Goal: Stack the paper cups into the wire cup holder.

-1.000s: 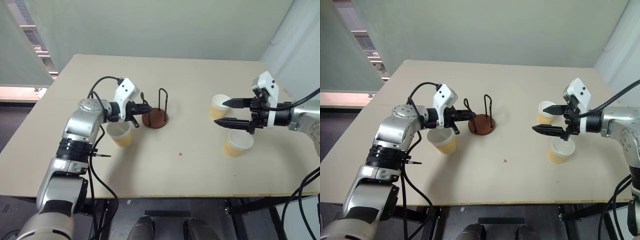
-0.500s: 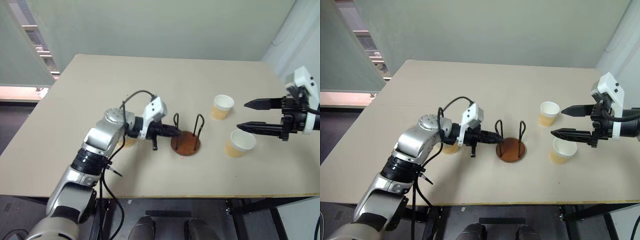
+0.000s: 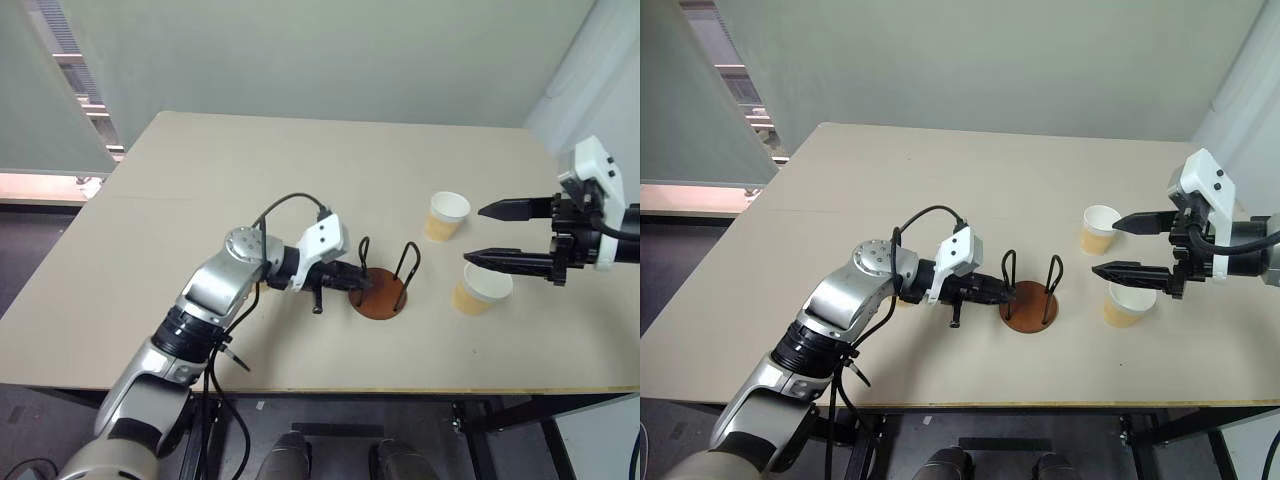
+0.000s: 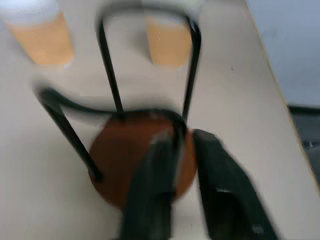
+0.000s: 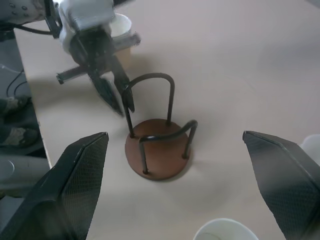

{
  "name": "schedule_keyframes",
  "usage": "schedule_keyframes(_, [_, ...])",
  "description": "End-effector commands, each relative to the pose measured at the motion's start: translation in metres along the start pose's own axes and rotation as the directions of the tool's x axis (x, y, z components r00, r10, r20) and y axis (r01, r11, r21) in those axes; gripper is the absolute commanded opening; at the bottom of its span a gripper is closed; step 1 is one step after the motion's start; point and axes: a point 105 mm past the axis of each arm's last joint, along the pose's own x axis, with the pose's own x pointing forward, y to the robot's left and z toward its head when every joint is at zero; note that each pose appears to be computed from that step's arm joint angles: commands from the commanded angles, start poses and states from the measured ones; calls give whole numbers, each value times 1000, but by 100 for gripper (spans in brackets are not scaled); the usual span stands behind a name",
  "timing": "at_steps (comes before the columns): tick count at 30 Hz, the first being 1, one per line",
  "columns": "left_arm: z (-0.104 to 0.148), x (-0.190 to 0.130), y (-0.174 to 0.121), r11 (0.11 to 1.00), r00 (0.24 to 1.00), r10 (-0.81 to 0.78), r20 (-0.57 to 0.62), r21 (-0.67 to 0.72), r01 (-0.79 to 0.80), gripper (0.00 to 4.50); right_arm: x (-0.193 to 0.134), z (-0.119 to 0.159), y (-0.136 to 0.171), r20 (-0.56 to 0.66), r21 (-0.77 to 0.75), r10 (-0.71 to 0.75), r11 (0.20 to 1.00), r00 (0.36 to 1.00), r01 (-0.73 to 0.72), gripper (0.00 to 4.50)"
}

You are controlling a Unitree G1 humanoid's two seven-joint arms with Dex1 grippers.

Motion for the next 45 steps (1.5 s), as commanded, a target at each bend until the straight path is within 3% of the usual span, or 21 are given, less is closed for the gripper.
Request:
schedule_keyframes(1, [10,-13,3,997,999,38,-3,70,-38,213,4,6,-6,12,-54,-4,999,1000,5,450])
schedule_keyframes(5, [11,-28,7,994,997,76,-11,81,-75,350,13,5,-16,10,-81,-2,997,1000,2,450])
schedule_keyframes(14, [46,-84,27,975,969,206,135,50,-214,350,51,1,-61,-107,-271,-49,962,993,18,450])
schedule_keyframes(20, [58,-121,30,955,938,287,196,16,-296,350,73,-26,-94,-251,-355,-130,934,959,34,450])
schedule_keyframes(27, [54,-127,26,944,930,325,174,3,-330,350,82,-50,-124,-355,-361,-202,930,913,65,450])
schedule_keyframes(32, [52,-127,27,939,926,339,166,0,-344,350,89,-59,-130,-383,-353,-202,934,902,59,450])
schedule_keyframes(35, [51,-126,27,939,926,340,163,-1,-345,352,93,-60,-129,-381,-346,-187,937,906,48,389])
schedule_keyframes(45, [38,-123,27,940,936,336,106,24,-340,352,92,-57,-126,-359,-326,-154,945,920,31,52])
